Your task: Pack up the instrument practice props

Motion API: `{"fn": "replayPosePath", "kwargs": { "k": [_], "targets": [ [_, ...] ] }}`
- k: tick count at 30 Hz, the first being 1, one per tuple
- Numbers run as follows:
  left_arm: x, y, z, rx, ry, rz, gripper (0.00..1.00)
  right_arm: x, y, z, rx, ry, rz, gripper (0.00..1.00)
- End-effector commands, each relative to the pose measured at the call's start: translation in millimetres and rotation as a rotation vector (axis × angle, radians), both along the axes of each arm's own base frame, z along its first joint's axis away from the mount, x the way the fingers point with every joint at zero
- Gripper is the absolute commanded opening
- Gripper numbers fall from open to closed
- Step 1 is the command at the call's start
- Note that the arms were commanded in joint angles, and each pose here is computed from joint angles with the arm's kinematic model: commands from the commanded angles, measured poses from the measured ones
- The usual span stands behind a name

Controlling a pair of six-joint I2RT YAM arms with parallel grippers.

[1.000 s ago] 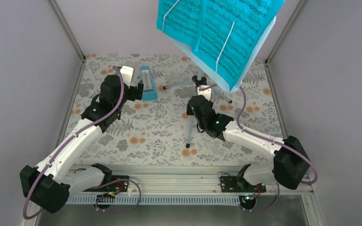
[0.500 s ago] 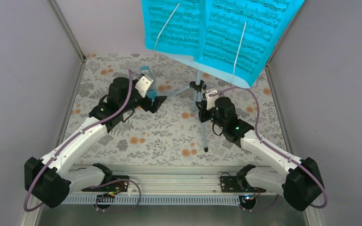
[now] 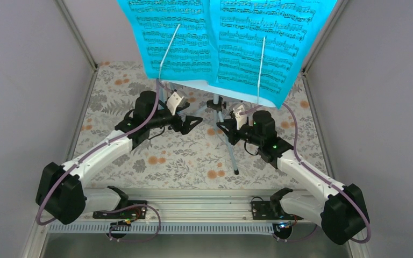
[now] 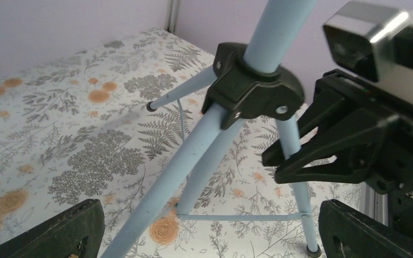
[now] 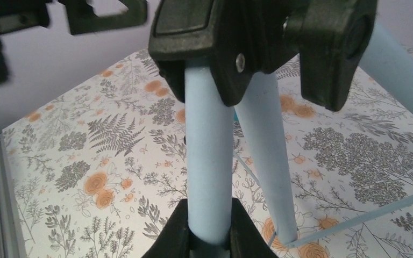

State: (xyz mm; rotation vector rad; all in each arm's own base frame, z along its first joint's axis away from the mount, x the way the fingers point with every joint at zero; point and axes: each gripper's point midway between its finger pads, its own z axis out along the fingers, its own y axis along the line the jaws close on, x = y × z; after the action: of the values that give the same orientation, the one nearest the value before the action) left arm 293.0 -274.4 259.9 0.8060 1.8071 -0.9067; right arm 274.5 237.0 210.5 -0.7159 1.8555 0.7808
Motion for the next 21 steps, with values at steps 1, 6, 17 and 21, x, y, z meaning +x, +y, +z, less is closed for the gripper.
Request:
{"fn": "replayPosePath", "kwargs": {
  "k": [1, 6, 17, 21],
  "targets": [
    [7.2, -6.3, -6.6, -0.017, -0.050, -0.051, 0.96, -4.5, 8.7, 46.9, 0.105, -0.159, 0.086, 0.04],
    [18.5, -8.3, -25.8, 0.007, -0.084, -0.041, 0.80, 2.2, 3.4, 41.4, 0.102, -0.147, 0.059, 0.04],
    [33.3, -3.6, -57.2, 0.077, -0.126, -0.023, 0.59, 9.7, -1.8, 31.3, 0.113, -0.118, 0.054, 0.04],
    [47.2, -9.6, -62.9, 0.107, -0.119, -0.032, 0.55, 10.6, -1.6, 28.4, 0.121, -0.106, 0.060, 0.04]
  ]
}}
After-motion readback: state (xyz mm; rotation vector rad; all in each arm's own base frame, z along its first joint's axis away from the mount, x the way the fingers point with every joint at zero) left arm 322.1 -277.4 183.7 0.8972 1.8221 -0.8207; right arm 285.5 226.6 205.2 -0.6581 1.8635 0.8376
